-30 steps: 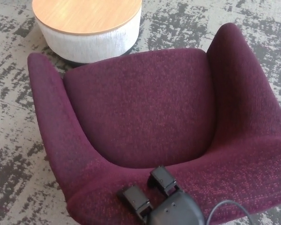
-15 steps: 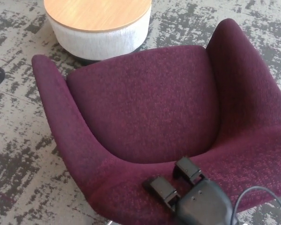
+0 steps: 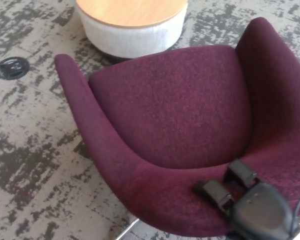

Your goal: The robot walks towards a chair and uses its right hand to push it from the side in an anticlockwise direction to rotate it

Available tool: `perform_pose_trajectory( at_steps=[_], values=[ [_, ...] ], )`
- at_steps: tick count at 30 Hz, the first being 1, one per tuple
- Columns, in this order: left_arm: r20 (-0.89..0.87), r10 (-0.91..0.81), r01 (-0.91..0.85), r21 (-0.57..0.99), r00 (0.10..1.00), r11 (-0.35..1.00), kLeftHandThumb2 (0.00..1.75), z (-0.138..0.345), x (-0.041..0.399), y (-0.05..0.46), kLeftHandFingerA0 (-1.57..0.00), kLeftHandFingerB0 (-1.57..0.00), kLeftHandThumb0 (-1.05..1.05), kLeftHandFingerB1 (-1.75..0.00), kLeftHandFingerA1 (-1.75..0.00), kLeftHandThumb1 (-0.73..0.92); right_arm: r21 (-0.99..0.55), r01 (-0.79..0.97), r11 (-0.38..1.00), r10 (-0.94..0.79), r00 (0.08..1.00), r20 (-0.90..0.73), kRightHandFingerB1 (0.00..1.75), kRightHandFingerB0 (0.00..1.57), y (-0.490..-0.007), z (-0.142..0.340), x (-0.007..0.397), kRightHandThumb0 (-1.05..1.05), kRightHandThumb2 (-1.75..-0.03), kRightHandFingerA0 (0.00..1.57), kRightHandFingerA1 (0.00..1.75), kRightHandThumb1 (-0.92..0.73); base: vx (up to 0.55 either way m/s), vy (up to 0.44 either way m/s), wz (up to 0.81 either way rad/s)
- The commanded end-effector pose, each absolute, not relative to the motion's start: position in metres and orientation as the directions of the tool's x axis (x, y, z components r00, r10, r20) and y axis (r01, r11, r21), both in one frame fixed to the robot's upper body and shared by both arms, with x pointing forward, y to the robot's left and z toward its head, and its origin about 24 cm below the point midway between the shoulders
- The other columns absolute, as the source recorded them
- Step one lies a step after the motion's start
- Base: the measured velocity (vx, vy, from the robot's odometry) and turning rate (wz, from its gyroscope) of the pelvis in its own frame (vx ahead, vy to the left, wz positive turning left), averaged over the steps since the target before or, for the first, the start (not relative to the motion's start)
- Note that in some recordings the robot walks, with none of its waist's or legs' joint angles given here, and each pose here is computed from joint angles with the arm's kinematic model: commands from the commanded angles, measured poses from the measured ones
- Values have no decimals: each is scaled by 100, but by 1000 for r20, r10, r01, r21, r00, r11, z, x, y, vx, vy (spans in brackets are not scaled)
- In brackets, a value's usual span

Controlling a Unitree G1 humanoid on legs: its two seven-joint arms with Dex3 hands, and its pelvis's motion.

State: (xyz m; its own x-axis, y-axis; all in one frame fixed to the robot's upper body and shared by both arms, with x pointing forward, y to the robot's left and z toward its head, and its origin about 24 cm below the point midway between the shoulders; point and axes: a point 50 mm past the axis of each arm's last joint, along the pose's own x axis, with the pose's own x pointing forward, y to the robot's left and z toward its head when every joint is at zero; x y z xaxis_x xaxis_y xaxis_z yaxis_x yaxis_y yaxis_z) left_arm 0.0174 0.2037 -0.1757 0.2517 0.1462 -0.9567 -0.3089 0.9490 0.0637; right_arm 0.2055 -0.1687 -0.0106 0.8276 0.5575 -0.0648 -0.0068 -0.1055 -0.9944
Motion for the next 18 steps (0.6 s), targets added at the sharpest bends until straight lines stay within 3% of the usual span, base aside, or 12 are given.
perform_pose_trajectory(
  at_steps=[1, 2, 5, 6, 7, 8, 10, 11, 13, 14, 18],
  values=[
    [-719, 135, -264, -69, 681, 962, 62, -146, 129, 209, -37, -11, -66, -30, -51, 73, -965, 60, -257, 270, 963, -12, 95, 97, -254, 26, 241, -21, -75, 102, 161, -57, -111, -33, 82],
    [-719, 128, -269, -85, 683, 959, 91, -146, 127, 208, -33, -6, -67, -41, -59, 57, -965, 72, -254, 274, 962, -1, 92, 97, -260, 27, 240, -19, -79, 102, 161, -56, -10, -33, 112],
    [-720, 134, -284, -91, 681, 955, 91, -147, 126, 208, -34, -6, -67, -42, -59, 57, -961, 79, -266, 273, 962, 4, 87, 96, -265, 28, 239, -19, -74, 100, 160, -59, -99, -46, 44],
    [-715, 135, -273, -81, 686, 959, 61, -146, 125, 208, -39, -12, -65, -31, -50, 72, -948, 85, -306, 273, 962, -1, 88, 100, -271, 29, 238, -16, -82, 100, 156, -55, -132, 92, -12],
    [-716, 135, -272, -79, 685, 959, 90, -147, 124, 209, -34, -7, -69, -41, -58, 57, -946, 96, -308, 271, 963, 10, 93, 102, -274, 28, 237, -14, -84, 102, 157, -52, -175, 180, -13],
    [-715, 131, -253, -65, 686, 965, 93, -146, 123, 209, -33, -7, -71, -40, -57, 59, -950, 83, -299, 248, 969, 6, 101, 101, -282, 28, 235, -15, -87, 101, 164, -54, -103, 232, -12],
    [-715, 131, -246, -59, 687, 967, 93, -146, 122, 210, -33, -7, -71, -40, -57, 59, -952, 78, -295, 243, 970, 4, 101, 101, -284, 28, 235, -15, -87, 101, 164, -54, -128, 321, -21],
    [-714, 135, -242, -50, 687, 969, 63, -146, 122, 210, -40, -13, -71, -29, -48, 74, -953, 75, -294, 228, 974, 6, 87, 98, -289, 29, 234, -17, -79, 102, 161, -58, -45, 414, -44],
    [-717, 141, -254, -52, 683, 966, 62, -147, 121, 211, -39, -12, -68, -30, -49, 72, -953, 71, -294, 204, 979, 10, 84, 93, -299, 30, 233, -14, -87, 104, 153, -58, -38, 532, -47],
    [-723, 143, -274, -67, 676, 959, 62, -147, 121, 210, -39, -12, -68, -30, -48, 73, -949, 80, -306, 203, 979, 17, 86, 101, -303, 32, 233, -16, -85, 101, 155, -55, -33, 581, -21],
    [-722, 145, -267, -57, 676, 962, 62, -148, 121, 209, -39, -12, -68, -30, -48, 73, -944, 94, -317, 207, 978, 28, 86, 101, -306, 32, 233, -16, -85, 101, 155, -55, 68, 235, -2]
  ],
)
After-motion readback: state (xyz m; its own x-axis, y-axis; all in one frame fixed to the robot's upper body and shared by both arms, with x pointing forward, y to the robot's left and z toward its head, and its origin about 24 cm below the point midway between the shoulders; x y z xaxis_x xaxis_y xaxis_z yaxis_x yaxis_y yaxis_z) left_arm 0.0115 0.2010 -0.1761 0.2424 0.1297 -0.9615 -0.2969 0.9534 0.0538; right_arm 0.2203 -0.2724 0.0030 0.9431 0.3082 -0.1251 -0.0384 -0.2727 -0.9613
